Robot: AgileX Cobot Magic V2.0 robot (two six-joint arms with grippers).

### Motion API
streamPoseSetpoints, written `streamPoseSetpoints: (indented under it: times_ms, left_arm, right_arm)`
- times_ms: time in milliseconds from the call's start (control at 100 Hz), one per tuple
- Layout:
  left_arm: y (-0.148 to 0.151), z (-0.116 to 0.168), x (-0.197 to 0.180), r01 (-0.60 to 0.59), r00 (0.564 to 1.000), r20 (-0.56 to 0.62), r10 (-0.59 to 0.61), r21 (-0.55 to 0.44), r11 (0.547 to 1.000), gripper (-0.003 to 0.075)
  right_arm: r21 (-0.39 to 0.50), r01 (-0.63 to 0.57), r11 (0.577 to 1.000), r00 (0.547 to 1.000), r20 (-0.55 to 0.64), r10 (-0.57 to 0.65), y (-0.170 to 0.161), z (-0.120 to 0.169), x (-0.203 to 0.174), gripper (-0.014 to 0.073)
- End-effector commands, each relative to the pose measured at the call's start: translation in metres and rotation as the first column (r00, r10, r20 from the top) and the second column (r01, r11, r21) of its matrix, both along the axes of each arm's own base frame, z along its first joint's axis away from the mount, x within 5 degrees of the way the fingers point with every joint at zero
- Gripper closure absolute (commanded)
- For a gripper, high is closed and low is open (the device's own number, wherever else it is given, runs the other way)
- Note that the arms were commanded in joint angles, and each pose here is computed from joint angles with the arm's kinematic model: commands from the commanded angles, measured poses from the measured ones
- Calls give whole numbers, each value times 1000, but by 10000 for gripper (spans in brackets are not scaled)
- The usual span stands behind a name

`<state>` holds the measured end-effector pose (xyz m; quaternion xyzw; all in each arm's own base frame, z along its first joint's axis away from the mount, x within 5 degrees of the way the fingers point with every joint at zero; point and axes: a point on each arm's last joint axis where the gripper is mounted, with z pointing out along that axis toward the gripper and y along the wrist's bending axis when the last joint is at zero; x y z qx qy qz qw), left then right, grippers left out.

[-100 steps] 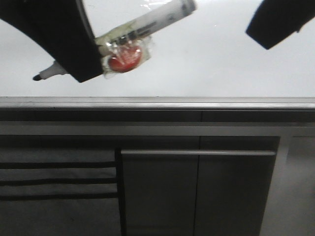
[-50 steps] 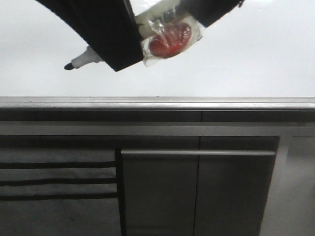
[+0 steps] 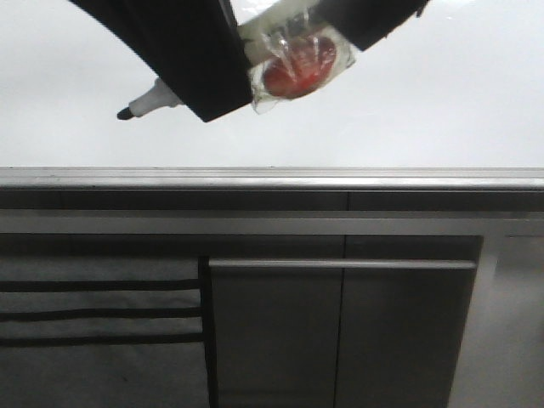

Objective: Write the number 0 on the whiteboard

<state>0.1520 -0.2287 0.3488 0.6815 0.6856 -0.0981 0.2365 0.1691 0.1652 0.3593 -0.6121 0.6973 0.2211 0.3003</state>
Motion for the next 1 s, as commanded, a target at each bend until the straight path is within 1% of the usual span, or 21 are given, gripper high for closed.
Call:
streamPoseSetpoints:
  times_ms: [0, 110, 150, 180, 220, 300, 370, 440, 490, 580, 650, 680, 740, 780, 820, 860, 870, 930, 940, 950, 990]
  left_arm:
    - [0, 20, -4, -2, 999, 43, 7, -102, 995, 740]
    - [1, 21, -3, -32, 998, 43, 37, -101, 994, 733]
    - [3, 23, -4, -35, 998, 48, 41, -106, 994, 707]
    - [4, 24, -4, -38, 998, 52, 44, -112, 993, 678]
    - [7, 28, -4, -46, 997, 59, 54, -133, 990, 619]
    - [16, 37, -2, -105, 991, 59, 118, -186, 977, 485]
    - [26, 46, -1, -174, 981, 42, 188, -233, 957, 386]
    - [37, 54, -4, -211, 973, 28, 227, -274, 938, 326]
    - [45, 59, -8, -222, 971, 21, 240, -301, 927, 310]
    - [58, 58, -13, -252, 962, 12, 271, -335, 908, 310]
    - [70, 56, -17, -298, 946, 6, 325, -383, 874, 310]
    - [77, 57, -20, -318, 935, 7, 354, -422, 849, 310]
    - [89, 52, -23, -360, 912, 3, 410, -474, 804, 310]
    - [99, 50, -25, -395, 888, -8, 459, -523, 756, 310]
    - [109, 50, -29, -410, 869, -7, 495, -571, 712, 310]
    - [117, 43, -30, -443, 844, -22, 536, -593, 673, 310]
    - [120, 44, -31, -446, 836, -22, 548, -609, 656, 310]
    - [131, 36, -34, -475, 804, -34, 594, -637, 607, 310]
    - [134, 36, -35, -476, 797, -32, 604, -648, 594, 310]
    - [135, 33, -36, -481, 793, -33, 608, -647, 592, 310]
    - [141, 28, -37, -492, 774, -32, 633, -660, 568, 310]
  right_arm:
    - [67, 2, 998, 999, 44, -5, 1, 16, -2, 589]
    - [67, 2, 998, 999, 44, -5, 1, 16, -2, 589]
    - [65, 1, 998, 999, 43, -4, 1, 16, -2, 589]
    - [66, 1, 998, 999, 44, -4, 0, 17, -2, 589]
    - [69, 1, 998, 999, 49, -4, 0, 18, -3, 589]
    - [80, 6, 997, 998, 65, -11, -3, 22, -6, 589]
    - [98, 10, 995, 996, 88, -19, -6, 27, -10, 589]
    - [119, 17, 993, 993, 114, -31, -11, 33, -15, 589]
    - [140, 30, 990, 990, 136, -50, -15, 38, -18, 589]
    - [173, 81, 982, 981, 160, -110, -26, 41, -22, 589]
    - [183, 138, 973, 974, 156, -167, -37, 38, -25, 589]
    - [191, 172, 966, 968, 151, -202, -43, 36, -25, 589]
    - [221, 273, 936, 943, 133, -307, -55, 31, -24, 589]
    - [243, 346, 906, 917, 118, -381, -64, 27, -24, 589]
    - [276, 423, 863, 882, 93, -462, -71, 24, -23, 589]
    - [309, 495, 812, 840, 71, -538, -79, 20, -22, 589]
    - [316, 508, 801, 830, 70, -554, -82, 20, -22, 589]
    - [357, 584, 729, 773, 30, -633, -90, 12, -20, 589]
    - [362, 592, 720, 765, 27, -643, -91, 12, -20, 589]
    - [362, 603, 710, 758, 18, -653, -92, 8, -19, 589]
    - [364, 621, 694, 743, 8, -669, -95, 3, -19, 589]
